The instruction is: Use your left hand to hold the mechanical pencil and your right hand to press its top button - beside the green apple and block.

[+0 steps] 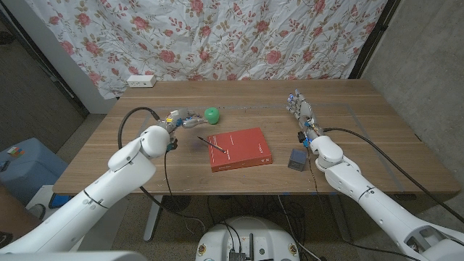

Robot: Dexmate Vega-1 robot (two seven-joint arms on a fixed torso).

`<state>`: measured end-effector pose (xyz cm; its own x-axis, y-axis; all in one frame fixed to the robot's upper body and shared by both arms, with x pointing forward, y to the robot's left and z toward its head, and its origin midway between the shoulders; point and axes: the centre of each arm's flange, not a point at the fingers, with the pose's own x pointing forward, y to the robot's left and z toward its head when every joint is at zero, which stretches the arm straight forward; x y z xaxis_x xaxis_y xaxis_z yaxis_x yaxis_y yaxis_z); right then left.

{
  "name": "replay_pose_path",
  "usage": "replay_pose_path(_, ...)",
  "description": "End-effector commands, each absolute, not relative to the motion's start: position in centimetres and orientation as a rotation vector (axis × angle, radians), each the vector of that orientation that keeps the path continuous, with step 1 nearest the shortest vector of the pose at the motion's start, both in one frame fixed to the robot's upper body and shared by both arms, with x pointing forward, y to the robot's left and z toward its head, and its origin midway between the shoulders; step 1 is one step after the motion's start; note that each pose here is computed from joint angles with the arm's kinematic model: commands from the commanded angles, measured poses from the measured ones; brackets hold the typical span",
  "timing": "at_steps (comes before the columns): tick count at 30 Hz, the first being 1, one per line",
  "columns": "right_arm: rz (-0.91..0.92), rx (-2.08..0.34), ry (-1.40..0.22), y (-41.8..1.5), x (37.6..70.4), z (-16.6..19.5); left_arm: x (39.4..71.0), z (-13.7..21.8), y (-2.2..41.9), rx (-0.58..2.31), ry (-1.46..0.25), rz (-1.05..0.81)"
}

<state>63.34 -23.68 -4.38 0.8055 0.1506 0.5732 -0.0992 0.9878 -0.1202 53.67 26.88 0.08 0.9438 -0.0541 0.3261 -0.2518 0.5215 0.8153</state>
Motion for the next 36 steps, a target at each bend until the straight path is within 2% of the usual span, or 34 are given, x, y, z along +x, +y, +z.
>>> replay_pose_path(1, 0.124, -0.086, -0.620, -22.9, 63.2, -4.5, 55.2, -0.2, 28.0, 0.856, -0.404, 0.134)
replay_pose_path(11, 0.119, -0.077, -0.623, -22.6, 63.4, -4.5, 56.5, -1.5, 28.4, 0.750, -0.430, 0.159)
replay_pose_path(22, 0.125, -0.081, -0.634, -22.2, 63.1, -4.0, 58.9, -2.2, 29.8, 0.578, -0.489, 0.128)
replay_pose_path(36, 0.115, -0.061, -0.632, -22.4, 62.8, -4.0, 62.4, -2.7, 29.4, 0.343, -0.586, 0.130)
